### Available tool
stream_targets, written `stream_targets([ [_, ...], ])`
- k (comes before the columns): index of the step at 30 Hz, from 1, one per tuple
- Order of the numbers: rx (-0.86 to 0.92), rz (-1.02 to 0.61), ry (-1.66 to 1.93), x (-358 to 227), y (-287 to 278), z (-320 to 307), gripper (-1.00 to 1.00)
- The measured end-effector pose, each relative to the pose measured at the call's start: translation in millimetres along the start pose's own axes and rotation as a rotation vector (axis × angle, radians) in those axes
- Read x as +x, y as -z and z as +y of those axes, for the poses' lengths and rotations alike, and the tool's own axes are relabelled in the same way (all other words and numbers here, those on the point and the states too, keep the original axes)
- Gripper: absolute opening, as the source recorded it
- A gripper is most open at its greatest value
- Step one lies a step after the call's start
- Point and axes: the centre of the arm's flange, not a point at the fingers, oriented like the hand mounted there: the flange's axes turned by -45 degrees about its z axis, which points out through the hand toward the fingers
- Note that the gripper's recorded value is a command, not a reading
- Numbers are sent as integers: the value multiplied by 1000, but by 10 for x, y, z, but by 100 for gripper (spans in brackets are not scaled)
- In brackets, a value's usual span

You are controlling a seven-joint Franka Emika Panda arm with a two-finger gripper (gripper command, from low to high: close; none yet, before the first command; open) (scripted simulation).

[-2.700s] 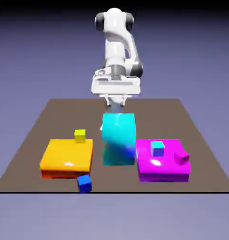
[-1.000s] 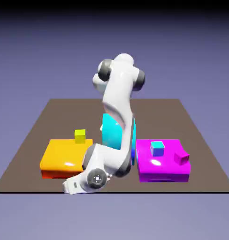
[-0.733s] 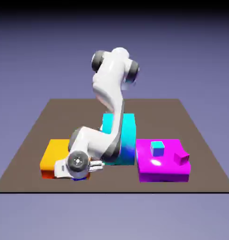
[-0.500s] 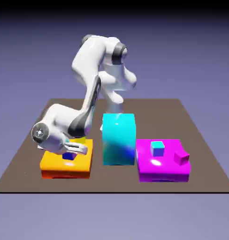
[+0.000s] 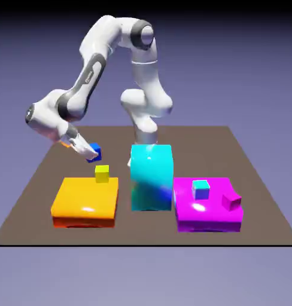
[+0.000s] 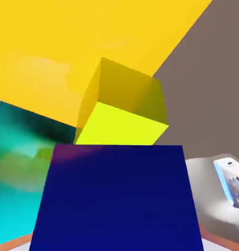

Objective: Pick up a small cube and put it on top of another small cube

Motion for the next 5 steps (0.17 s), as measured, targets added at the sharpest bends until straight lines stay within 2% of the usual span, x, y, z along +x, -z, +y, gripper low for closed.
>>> stream_targets([
  [2,0,0,-1,61,-308,11,-100],
  [3,2,0,-3,67,-328,21,100],
  [5,-1,0,-3,67,-329,22,100],
])
